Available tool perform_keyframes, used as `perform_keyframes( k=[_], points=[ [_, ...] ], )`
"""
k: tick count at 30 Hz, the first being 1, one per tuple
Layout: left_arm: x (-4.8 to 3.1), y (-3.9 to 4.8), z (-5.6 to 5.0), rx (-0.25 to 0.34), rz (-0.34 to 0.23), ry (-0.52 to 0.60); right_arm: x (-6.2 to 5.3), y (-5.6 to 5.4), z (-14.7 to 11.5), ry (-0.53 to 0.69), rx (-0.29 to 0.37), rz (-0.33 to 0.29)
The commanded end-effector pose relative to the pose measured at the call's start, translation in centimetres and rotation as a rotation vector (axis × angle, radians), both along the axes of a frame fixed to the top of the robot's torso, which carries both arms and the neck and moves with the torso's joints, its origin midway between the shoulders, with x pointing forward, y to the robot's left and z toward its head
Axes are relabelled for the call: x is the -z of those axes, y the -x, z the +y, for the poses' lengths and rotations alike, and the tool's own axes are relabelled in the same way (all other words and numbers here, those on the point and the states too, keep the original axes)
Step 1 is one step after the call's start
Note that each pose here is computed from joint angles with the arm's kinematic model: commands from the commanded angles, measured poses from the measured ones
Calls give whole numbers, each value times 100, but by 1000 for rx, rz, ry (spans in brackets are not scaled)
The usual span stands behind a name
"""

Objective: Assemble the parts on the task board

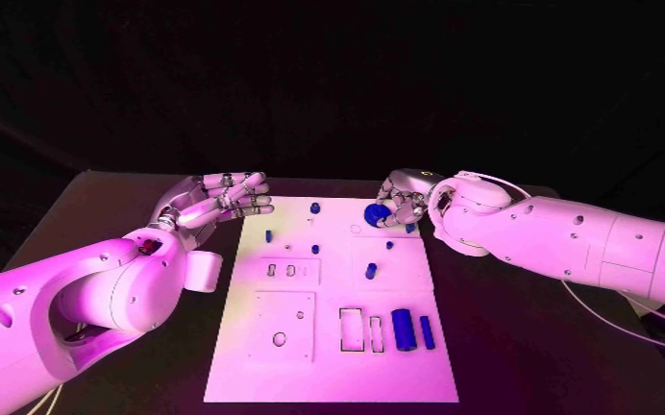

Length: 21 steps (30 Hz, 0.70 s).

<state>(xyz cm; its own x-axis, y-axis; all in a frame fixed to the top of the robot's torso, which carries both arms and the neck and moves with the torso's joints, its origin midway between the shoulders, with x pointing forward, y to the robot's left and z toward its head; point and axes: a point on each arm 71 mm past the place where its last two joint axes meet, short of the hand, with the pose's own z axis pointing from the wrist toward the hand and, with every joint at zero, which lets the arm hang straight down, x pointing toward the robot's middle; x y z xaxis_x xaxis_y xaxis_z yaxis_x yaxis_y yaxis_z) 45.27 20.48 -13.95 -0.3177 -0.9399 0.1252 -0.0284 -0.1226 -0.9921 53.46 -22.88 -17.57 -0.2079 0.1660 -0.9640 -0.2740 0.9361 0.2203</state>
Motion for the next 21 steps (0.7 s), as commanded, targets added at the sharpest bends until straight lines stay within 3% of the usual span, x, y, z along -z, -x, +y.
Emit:
perform_keyframes(
  k=[1, 13, 21],
  points=[
    [-17, 3, -22, 16, -11, 5, 27, -8, 0, 6, -3, 24],
    [-16, 2, -17, 15, -10, 5, 77, -24, -3, 2, -7, 69],
    [-17, 11, -25, 20, -7, 5, 89, -26, -14, 19, -10, 61]
  ],
)
